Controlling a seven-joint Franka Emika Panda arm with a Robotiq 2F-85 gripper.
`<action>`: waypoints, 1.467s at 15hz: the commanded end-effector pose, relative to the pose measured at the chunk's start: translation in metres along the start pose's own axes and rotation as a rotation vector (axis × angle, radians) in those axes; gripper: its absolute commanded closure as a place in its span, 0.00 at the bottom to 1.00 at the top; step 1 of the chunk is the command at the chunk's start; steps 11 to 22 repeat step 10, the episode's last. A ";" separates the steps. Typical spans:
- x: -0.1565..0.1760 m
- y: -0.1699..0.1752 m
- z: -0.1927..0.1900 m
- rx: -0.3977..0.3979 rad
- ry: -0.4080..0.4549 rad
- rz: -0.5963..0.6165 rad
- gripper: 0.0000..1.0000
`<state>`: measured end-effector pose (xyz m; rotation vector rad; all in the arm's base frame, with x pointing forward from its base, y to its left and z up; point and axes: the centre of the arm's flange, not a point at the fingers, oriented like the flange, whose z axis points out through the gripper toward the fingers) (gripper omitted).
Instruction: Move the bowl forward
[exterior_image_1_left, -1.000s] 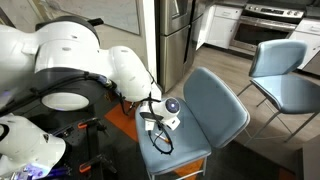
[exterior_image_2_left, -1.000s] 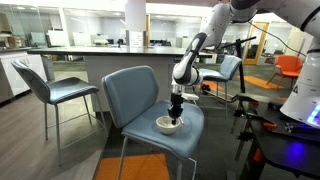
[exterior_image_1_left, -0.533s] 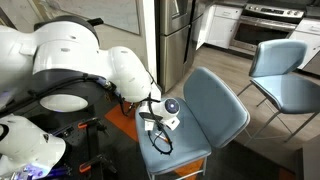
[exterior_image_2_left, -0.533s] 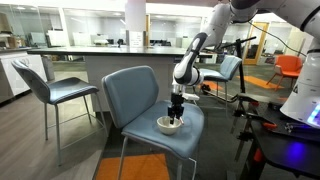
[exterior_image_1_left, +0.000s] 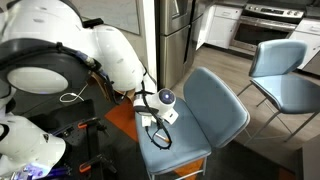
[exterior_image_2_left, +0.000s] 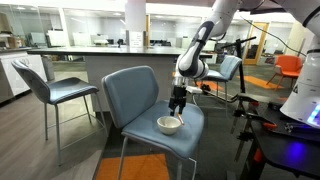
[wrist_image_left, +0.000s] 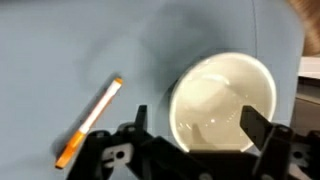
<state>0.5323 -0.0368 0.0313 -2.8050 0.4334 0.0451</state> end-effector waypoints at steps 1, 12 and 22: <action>-0.024 -0.022 -0.043 -0.093 0.016 -0.066 0.00; -0.048 -0.059 -0.135 -0.268 0.038 -0.152 0.00; -0.048 -0.059 -0.135 -0.268 0.038 -0.152 0.00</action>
